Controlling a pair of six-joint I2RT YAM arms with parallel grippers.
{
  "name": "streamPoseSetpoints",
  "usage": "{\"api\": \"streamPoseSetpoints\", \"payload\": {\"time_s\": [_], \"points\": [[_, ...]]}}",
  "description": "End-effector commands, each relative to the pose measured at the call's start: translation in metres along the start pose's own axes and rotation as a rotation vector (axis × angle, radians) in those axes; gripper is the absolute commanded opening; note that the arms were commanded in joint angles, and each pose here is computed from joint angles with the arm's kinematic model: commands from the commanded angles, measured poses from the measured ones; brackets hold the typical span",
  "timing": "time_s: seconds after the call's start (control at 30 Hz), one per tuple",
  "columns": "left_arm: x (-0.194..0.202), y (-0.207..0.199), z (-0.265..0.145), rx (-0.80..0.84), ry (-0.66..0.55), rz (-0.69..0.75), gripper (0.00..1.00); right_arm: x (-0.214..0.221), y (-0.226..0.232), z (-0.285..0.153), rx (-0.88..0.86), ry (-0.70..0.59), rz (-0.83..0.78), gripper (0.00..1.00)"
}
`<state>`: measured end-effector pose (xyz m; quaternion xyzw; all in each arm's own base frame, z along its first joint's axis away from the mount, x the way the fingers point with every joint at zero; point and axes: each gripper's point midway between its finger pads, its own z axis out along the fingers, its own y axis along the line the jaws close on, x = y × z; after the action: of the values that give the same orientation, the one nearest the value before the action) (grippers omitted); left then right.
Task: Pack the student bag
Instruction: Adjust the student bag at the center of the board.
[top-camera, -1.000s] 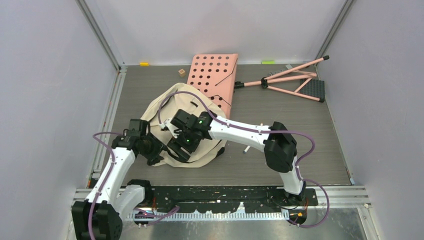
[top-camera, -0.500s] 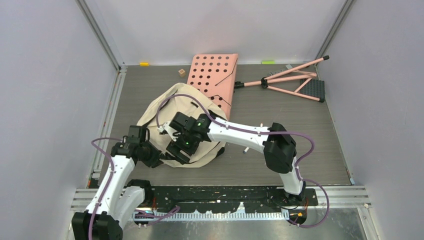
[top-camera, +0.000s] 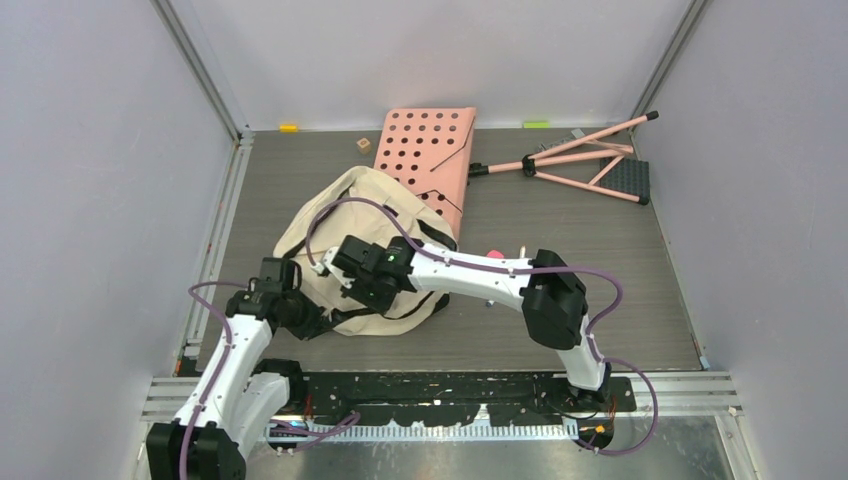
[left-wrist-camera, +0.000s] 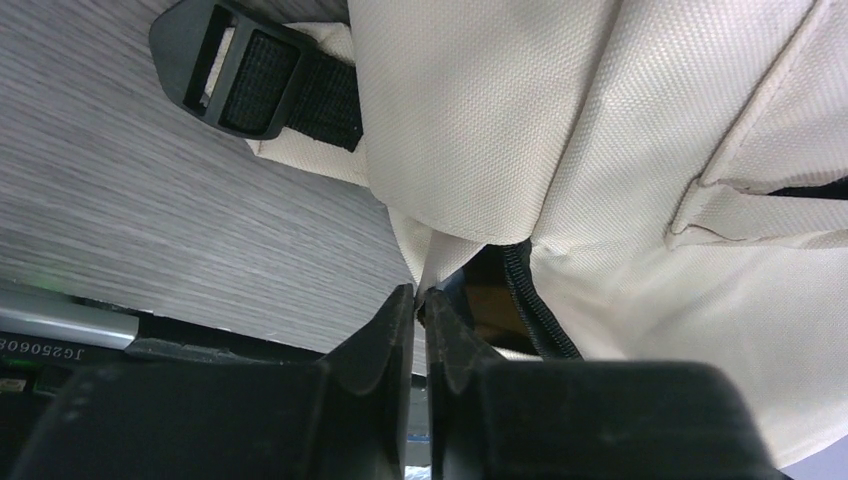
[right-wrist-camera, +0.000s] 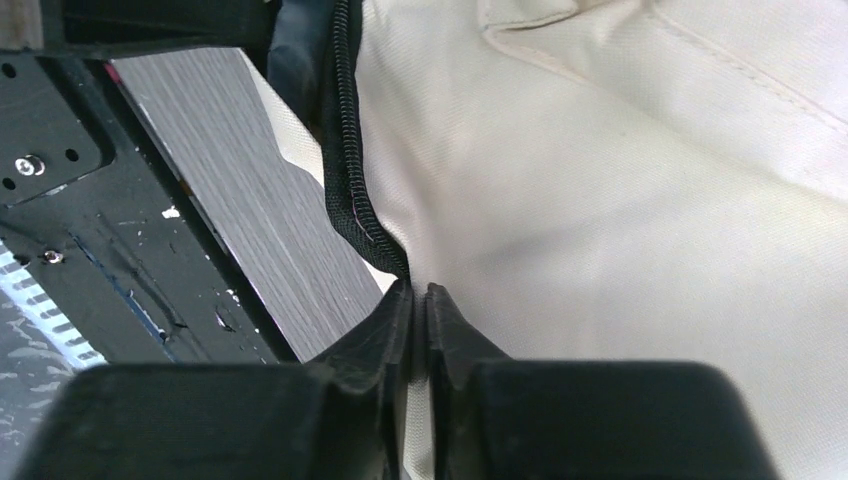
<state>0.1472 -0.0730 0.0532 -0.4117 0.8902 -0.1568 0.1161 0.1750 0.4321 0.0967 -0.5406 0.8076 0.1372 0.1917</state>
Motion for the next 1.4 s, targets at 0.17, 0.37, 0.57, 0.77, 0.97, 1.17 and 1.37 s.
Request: {"api": "streamPoseSetpoints", "payload": {"time_s": [0.17, 0.37, 0.57, 0.77, 0.97, 1.17, 1.37], "points": [[0.012, 0.025, 0.003, -0.087, 0.044, 0.011, 0.0, -0.061, -0.052, -0.048, 0.208, -0.122, 0.031, 0.09], [0.01, 0.025, -0.001, -0.095, 0.027, 0.001, 0.0, -0.074, -0.082, -0.039, 0.253, -0.135, 0.08, 0.06], [0.007, 0.015, -0.005, -0.048, 0.009, -0.016, 0.0, -0.076, -0.108, -0.011, 0.327, -0.132, 0.108, 0.01], [0.009, 0.014, -0.006, -0.034, 0.012, -0.024, 0.0, -0.097, -0.144, 0.005, 0.447, -0.233, 0.217, 0.01], [0.008, 0.013, -0.013, -0.028, 0.001, -0.015, 0.0, -0.138, -0.141, -0.018, 0.381, -0.37, 0.266, 0.01], [-0.004, -0.004, -0.028, 0.013, -0.046, -0.007, 0.0, -0.158, -0.104, -0.055, 0.179, -0.475, 0.23, 0.05], [-0.023, -0.03, -0.056, 0.057, -0.105, 0.063, 0.51, -0.15, -0.119, -0.109, 0.237, -0.526, 0.294, 0.61]]}}
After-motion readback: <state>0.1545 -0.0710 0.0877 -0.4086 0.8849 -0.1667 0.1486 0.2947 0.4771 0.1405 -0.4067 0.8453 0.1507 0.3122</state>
